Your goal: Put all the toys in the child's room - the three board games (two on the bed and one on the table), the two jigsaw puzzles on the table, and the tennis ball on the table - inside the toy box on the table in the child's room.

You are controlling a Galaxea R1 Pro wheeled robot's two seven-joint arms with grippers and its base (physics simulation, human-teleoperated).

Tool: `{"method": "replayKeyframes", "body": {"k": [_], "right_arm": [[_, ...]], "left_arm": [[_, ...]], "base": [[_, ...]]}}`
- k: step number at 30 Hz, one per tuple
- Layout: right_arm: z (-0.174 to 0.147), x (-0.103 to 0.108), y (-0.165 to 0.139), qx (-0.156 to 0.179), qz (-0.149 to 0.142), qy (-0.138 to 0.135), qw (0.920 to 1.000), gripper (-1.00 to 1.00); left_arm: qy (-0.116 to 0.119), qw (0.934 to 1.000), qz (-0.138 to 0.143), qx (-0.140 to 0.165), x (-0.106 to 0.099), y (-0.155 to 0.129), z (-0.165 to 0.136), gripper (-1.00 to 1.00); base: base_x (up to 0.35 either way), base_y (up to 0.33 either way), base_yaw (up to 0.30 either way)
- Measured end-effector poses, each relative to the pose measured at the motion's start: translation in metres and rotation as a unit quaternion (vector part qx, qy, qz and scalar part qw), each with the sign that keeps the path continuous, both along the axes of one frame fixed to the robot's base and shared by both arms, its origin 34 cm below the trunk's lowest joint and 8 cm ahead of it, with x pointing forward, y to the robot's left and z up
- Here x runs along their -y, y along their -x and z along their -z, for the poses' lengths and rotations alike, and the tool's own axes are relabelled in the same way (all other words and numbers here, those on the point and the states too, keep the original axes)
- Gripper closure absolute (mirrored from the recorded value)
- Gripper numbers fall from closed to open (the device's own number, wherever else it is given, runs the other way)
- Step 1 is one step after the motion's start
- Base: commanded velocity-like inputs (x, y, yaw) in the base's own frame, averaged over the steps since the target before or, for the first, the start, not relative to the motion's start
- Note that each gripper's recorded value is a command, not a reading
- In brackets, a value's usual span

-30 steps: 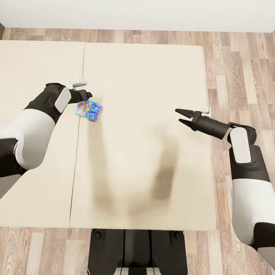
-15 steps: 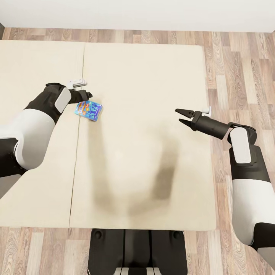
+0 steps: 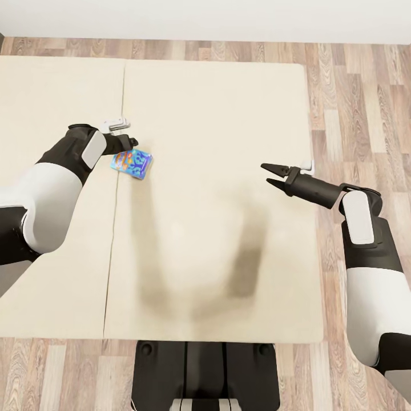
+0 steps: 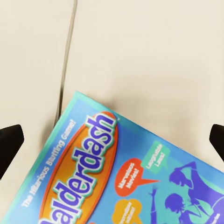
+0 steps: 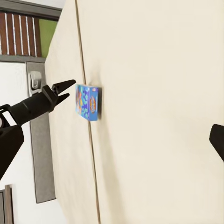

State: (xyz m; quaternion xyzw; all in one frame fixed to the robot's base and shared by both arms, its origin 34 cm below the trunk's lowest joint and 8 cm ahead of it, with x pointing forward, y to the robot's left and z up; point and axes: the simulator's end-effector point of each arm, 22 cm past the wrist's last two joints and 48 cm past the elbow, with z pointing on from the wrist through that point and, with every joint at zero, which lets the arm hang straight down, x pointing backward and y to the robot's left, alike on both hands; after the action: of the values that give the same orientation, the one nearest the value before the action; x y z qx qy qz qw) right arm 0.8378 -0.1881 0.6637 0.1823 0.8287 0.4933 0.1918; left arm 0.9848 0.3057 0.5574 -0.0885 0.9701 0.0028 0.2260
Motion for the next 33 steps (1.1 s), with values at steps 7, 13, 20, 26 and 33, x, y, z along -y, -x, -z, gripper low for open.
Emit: {"method": "replayKeyframes", "body": {"k": [7, 13, 20, 26, 33], "right_arm": [[0.007, 0.0, 0.003, -0.006, 0.0, 0.0, 1.0, -1.0], [0.013, 0.001, 0.005, -0.01, 0.0, 0.001, 1.0, -1.0], [0.019, 0.001, 0.008, -0.014, 0.001, 0.0, 0.9999, -1.0], [0.025, 0.002, 0.01, -0.018, 0.002, 0.0, 0.9998, -1.0], [0.031, 0.003, 0.013, -0.022, 0.003, 0.0, 0.9998, -1.0]], "left_arm": [[0.0, 1.0, 0.0, -0.004, 0.001, 0.003, 0.008, -1.0], [0.0, 1.0, 0.0, -0.009, 0.001, 0.007, 0.015, -1.0], [0.0, 0.9999, -0.001, -0.013, -0.001, 0.011, 0.023, -1.0], [-0.001, 0.9998, 0.0, -0.019, -0.001, 0.015, 0.03, -1.0], [-0.001, 0.9997, 0.0, -0.023, -0.001, 0.018, 0.038, -1.0]], "base": [[0.0, 0.0, 0.0], [0.0, 0.0, 0.0], [0.0, 0.0, 0.0], [0.0, 0.0, 0.0], [0.0, 0.0, 0.0]]}}
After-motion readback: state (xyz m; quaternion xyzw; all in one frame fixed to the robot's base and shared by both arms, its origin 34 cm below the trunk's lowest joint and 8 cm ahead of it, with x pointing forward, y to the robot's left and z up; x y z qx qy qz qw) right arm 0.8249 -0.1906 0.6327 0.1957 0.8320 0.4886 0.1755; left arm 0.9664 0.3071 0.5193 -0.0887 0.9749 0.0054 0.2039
